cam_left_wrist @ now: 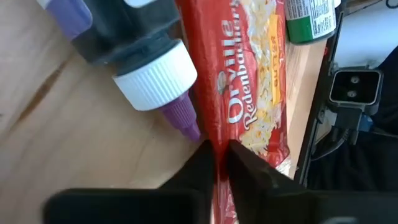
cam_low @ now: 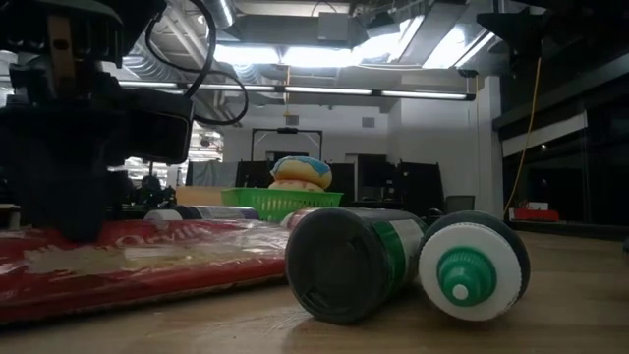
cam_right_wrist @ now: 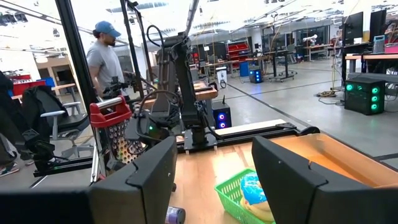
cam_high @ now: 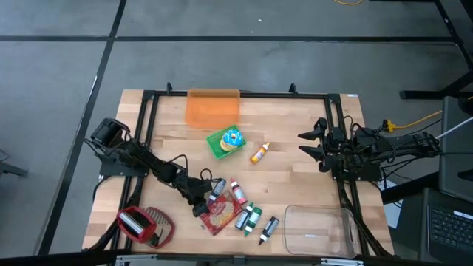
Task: Pick & Place Food Item
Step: Put the red popcorn bag into the orange bin, then put the pink food coloring into the transparent bin
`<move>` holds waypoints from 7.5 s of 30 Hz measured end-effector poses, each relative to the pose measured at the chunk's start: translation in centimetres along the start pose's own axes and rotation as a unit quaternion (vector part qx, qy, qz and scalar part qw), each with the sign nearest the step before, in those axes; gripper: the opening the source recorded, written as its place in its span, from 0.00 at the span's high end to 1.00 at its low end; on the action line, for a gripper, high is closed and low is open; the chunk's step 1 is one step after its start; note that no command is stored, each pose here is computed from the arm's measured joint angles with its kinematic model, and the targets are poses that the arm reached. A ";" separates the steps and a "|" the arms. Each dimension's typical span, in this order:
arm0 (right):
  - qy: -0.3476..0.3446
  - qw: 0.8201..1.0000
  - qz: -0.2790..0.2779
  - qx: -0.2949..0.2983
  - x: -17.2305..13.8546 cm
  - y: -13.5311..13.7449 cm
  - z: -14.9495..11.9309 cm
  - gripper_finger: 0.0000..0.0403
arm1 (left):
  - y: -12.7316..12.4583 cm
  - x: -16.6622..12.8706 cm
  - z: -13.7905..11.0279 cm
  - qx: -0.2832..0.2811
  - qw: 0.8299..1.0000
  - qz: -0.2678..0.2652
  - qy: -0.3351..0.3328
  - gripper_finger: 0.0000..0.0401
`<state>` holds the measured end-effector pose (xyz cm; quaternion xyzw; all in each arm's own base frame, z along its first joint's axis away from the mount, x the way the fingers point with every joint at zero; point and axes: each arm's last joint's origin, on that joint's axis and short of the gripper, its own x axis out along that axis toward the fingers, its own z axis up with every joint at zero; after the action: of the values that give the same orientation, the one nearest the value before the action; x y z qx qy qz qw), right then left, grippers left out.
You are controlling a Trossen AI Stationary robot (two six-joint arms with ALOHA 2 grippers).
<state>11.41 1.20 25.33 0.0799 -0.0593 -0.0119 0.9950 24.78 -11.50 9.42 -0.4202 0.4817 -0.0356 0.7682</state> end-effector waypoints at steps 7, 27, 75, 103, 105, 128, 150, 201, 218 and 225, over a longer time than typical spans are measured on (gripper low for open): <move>0.000 1.000 0.000 0.000 0.0 0.0 0.0 0.47 | -1.2 0.2 0.2 0.032 0.999 -0.015 -0.006 0.98; 0.000 1.000 0.000 0.001 0.0 0.0 0.0 0.47 | -6.6 -0.4 4.1 0.146 0.980 -0.079 -0.109 0.99; 0.004 1.000 0.007 0.012 0.0 0.0 -0.1 0.47 | 9.6 -23.6 18.0 0.121 0.862 0.336 -0.359 0.99; 0.023 1.000 -0.004 -0.002 0.6 0.0 -0.5 0.47 | 14.2 -22.9 16.6 0.090 0.895 0.386 -0.203 0.99; 0.024 1.000 -0.004 -0.002 0.6 0.0 -0.5 0.47 | 14.2 -22.7 16.4 0.088 0.903 0.375 -0.193 0.98; 0.023 1.000 -0.005 -0.014 0.6 0.0 -0.5 0.47 | 10.1 -23.4 18.4 0.177 0.850 0.363 -0.338 0.54; -0.007 0.999 0.035 -0.014 0.6 0.3 0.1 0.47 | -11.5 -14.4 6.9 0.432 0.758 0.173 -0.457 0.58; 0.026 0.999 -0.022 -0.003 3.6 0.3 -1.6 0.47 | -8.3 -0.6 10.7 0.650 0.697 0.297 0.064 0.53; 0.026 0.999 -0.022 -0.003 3.6 0.3 -1.6 0.47 | -6.5 1.5 11.1 0.652 0.703 0.267 0.101 0.55; 0.026 0.999 -0.022 -0.003 3.6 0.3 -1.6 0.47 | -6.5 1.5 11.2 0.653 0.693 0.291 0.094 0.60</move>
<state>15.20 1.67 24.28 0.0781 -0.0320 -0.0323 0.9959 36.48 -9.45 14.83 0.3543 0.5051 -0.1554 0.7715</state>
